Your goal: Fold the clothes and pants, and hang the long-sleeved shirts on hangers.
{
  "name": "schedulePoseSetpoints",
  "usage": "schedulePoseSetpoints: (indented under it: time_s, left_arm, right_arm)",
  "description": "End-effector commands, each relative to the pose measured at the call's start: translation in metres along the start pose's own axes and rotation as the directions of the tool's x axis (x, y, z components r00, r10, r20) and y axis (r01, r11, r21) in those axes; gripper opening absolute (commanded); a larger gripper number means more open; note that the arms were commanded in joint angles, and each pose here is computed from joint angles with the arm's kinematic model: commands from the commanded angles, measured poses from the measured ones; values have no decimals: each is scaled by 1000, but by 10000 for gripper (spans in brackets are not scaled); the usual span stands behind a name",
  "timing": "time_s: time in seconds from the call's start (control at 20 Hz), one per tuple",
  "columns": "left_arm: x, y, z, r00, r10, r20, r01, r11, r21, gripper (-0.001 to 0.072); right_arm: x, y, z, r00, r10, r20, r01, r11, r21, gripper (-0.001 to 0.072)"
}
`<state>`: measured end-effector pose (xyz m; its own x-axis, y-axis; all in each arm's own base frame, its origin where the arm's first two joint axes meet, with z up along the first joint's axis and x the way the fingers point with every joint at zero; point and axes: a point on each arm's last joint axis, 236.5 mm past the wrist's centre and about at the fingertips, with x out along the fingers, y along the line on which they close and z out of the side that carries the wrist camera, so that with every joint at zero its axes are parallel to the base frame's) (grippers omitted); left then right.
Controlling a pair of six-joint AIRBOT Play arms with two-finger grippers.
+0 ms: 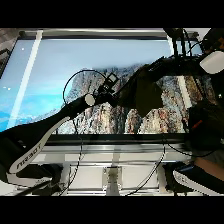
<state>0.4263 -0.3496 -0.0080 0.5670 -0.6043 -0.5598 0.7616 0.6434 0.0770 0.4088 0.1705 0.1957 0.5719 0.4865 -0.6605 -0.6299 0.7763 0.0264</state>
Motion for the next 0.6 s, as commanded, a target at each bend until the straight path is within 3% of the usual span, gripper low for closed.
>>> schedulePoseSetpoints:
  time_s: [0.0,0.2,0.4,0.55]
  left_arm:
    - [4,8,-2,999,32,6,-31,1000,-1,14]
    - [2,4,0,1000,18,6,-18,1000,0,12]
    - [-22,-37,5,988,-150,-37,150,989,-12,8]
    - [-50,-53,27,981,-191,-19,189,980,-69,7]
  right_arm:
    - [0,5,3,1000,20,11,-20,1000,11,30]
    - [0,4,4,1000,16,15,-17,1000,10,30]
    - [0,0,10,999,2,40,-2,1000,11,30]
    - [-1,-11,25,993,-47,104,46,999,9,30]
